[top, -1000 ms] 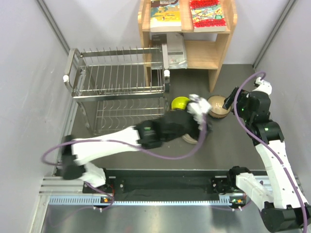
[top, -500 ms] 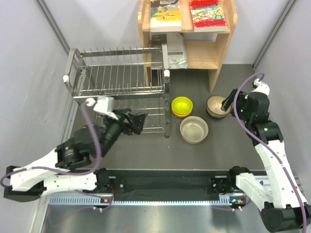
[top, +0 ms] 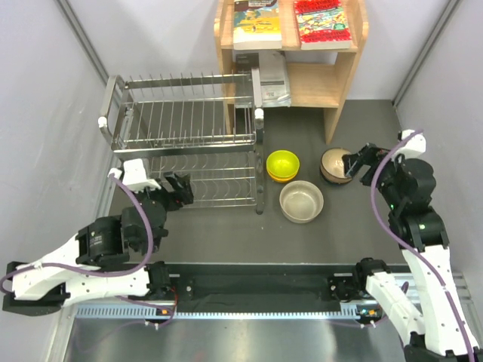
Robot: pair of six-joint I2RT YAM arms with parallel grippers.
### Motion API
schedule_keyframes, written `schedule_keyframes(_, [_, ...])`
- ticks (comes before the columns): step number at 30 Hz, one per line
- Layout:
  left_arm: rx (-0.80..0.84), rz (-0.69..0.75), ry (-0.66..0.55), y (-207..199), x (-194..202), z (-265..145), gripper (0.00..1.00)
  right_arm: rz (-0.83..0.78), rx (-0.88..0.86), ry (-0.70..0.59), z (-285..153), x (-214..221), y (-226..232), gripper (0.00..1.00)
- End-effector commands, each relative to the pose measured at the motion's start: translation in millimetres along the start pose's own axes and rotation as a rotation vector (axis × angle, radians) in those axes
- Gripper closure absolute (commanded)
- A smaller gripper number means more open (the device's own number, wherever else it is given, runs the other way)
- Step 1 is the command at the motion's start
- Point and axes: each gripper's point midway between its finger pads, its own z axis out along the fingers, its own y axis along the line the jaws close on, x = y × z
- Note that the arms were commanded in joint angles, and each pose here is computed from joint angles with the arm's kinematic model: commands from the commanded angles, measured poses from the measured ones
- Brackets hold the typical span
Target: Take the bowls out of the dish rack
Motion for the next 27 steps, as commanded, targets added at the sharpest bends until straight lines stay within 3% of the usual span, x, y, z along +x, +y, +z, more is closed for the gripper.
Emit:
schedule_keyframes(1, [-0.113, 0.024, 0.0, 28, 13, -1, 0.15, -0.025, -0.093, -0.082, -5, -20, 17, 0.11])
schedule_keyframes(9, [-0.109, 0.078, 0.04, 20, 29, 2, 0.13, -0.026, -0.047, -0.069, -1, -23, 10, 0.11])
schedule_keyframes(13, [-0.105, 0.048, 0.047, 23, 26, 0, 0.13, -0.025, 0.04, -0.053, -1, -26, -3, 0.1])
schedule_keyframes(27, [-0.08, 0.04, 0.08, 35, 34, -6, 0.11, -0.004, 0.082, -0.06, -8, -23, -12, 0.1])
